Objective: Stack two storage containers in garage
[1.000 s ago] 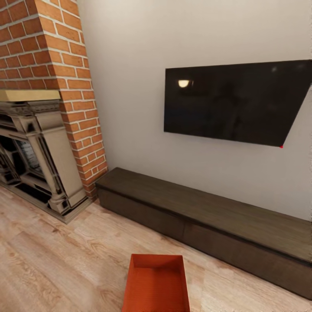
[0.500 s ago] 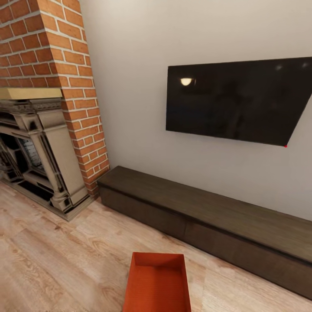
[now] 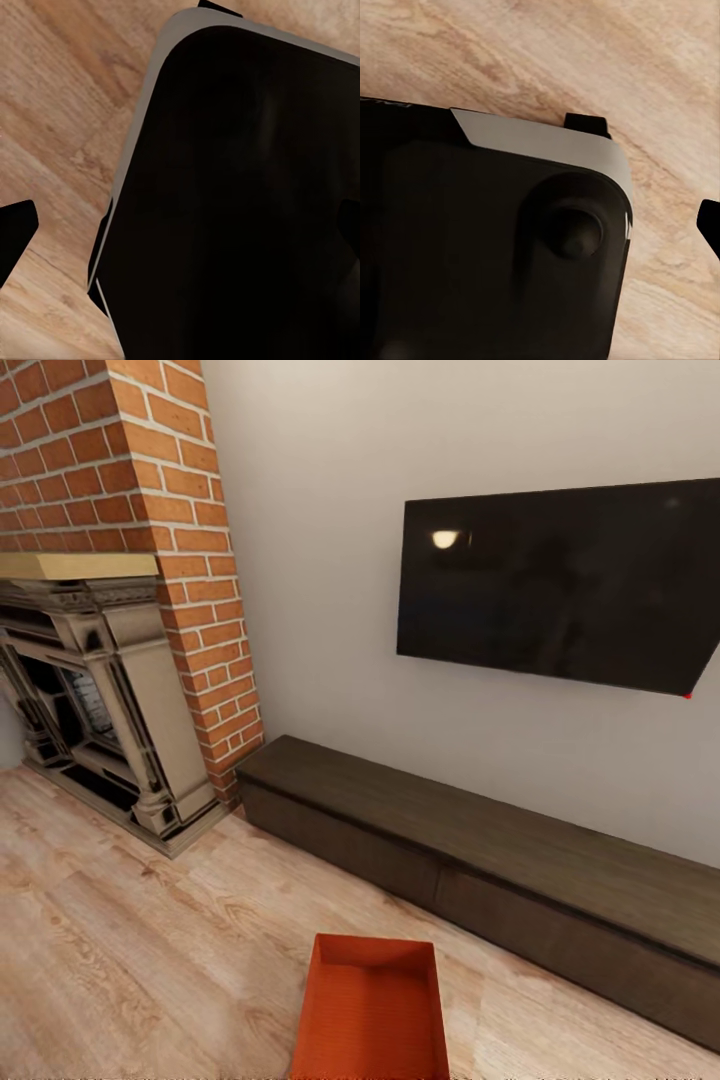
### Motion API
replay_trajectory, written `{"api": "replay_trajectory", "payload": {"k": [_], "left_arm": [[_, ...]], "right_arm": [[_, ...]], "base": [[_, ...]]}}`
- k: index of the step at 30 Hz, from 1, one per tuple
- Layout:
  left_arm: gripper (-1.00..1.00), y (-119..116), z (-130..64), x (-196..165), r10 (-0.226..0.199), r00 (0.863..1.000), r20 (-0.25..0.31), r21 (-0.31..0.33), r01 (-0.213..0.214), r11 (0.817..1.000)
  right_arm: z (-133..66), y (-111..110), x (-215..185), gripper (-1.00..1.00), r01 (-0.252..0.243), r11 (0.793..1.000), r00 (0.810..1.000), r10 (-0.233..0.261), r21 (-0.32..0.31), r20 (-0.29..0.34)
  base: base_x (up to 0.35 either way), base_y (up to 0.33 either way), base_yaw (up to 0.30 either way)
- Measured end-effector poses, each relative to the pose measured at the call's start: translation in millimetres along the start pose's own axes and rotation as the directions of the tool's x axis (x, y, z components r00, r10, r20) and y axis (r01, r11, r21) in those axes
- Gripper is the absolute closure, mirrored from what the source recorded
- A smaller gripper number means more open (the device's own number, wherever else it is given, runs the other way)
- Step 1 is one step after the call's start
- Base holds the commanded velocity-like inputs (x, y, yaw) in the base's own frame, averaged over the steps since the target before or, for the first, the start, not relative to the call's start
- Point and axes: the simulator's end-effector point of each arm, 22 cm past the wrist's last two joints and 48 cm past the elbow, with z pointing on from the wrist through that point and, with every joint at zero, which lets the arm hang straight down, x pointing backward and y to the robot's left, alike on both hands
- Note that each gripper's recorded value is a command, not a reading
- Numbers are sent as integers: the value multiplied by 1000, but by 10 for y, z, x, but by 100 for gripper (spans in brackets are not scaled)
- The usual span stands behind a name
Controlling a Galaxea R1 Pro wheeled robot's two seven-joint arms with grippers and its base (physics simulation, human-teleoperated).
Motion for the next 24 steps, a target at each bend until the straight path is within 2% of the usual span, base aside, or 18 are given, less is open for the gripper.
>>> {"api": "replay_trajectory", "payload": {"k": [24], "left_arm": [[-100,51,1,141,2,999,-37,-13,-2,1000]], "right_arm": [[12,15,159,-100,-2,1000,999,2,-2,-41]], "base": [[0,0,-116]]}}
